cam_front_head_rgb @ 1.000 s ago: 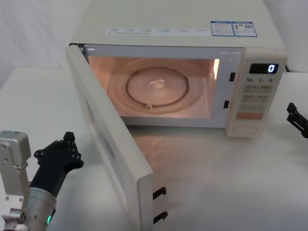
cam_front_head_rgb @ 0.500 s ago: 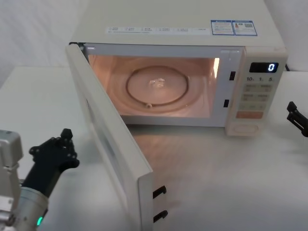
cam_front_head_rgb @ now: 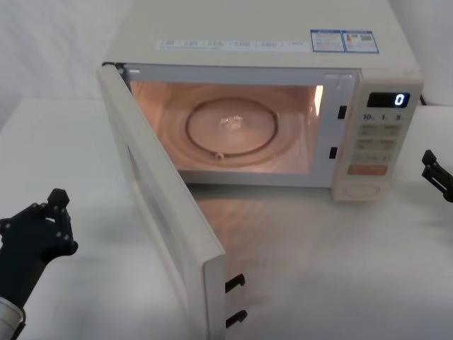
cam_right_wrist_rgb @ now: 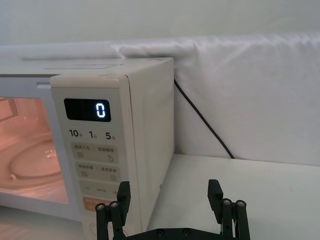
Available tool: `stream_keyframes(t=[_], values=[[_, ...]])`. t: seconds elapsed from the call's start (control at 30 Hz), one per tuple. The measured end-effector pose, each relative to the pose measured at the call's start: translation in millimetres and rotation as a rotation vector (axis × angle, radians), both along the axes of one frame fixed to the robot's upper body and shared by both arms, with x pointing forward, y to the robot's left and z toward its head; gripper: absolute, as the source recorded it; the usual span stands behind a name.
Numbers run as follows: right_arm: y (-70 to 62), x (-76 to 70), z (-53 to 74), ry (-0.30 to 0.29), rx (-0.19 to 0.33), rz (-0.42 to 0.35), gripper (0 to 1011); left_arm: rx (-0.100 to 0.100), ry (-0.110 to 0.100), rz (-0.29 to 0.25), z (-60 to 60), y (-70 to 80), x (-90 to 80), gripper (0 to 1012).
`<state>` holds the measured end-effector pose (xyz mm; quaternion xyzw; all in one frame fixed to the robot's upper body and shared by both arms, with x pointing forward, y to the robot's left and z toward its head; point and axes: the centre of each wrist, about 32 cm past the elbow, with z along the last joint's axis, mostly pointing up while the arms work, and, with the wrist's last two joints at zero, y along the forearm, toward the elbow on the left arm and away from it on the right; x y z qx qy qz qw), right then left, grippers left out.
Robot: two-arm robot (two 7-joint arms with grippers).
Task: Press the button to open the microwave door with one hand; close the microwave door with the other hand.
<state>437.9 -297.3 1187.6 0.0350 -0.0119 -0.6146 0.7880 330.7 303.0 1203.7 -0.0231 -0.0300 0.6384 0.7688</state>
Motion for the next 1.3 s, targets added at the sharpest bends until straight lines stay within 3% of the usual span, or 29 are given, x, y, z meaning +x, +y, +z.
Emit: stream_keyframes(t=[0.1,0.23,0.37,0.4,0.47,0.5,0.57,0.6,0.9,1.07,1.3], values=[[0.0,0.0,0.0,0.0,0.0,0.0,1002,0.004,-0.002,-0.029,7.0,-0.2,-4.5,0],[0.0,0.0,0.0,0.0,0.0,0.0,1002,0.01,-0.015,-0.119,20.9,-2.0,-11.4,0],[0.0,0.0,0.0,0.0,0.0,0.0,1002,0.041,-0.025,-0.245,31.9,-3.1,-15.0,0],[0.0,0.0,0.0,0.0,0.0,0.0,1002,0.041,-0.025,-0.245,31.9,-3.1,-15.0,0],[0.0,0.0,0.0,0.0,0.0,0.0,1002,0.058,-0.027,-0.33,37.5,-3.1,-16.2,0],[0.0,0.0,0.0,0.0,0.0,0.0,1002,0.058,-0.027,-0.33,37.5,-3.1,-16.2,0],[0.0,0.0,0.0,0.0,0.0,0.0,1002,0.067,-0.027,-0.402,41.7,-2.1,-16.6,0],[0.0,0.0,0.0,0.0,0.0,0.0,1002,0.067,-0.027,-0.402,41.7,-2.1,-16.6,0],[0.0,0.0,0.0,0.0,0.0,0.0,1002,0.051,-0.015,-0.565,45.6,-7.4,-7.6,0],[0.0,0.0,0.0,0.0,0.0,0.0,1002,0.049,-0.015,-0.634,44.8,-15.8,7.8,0],[0.0,0.0,0.0,0.0,0.0,0.0,1002,0.046,-0.031,-0.712,43.1,-32.6,34.2,0]])
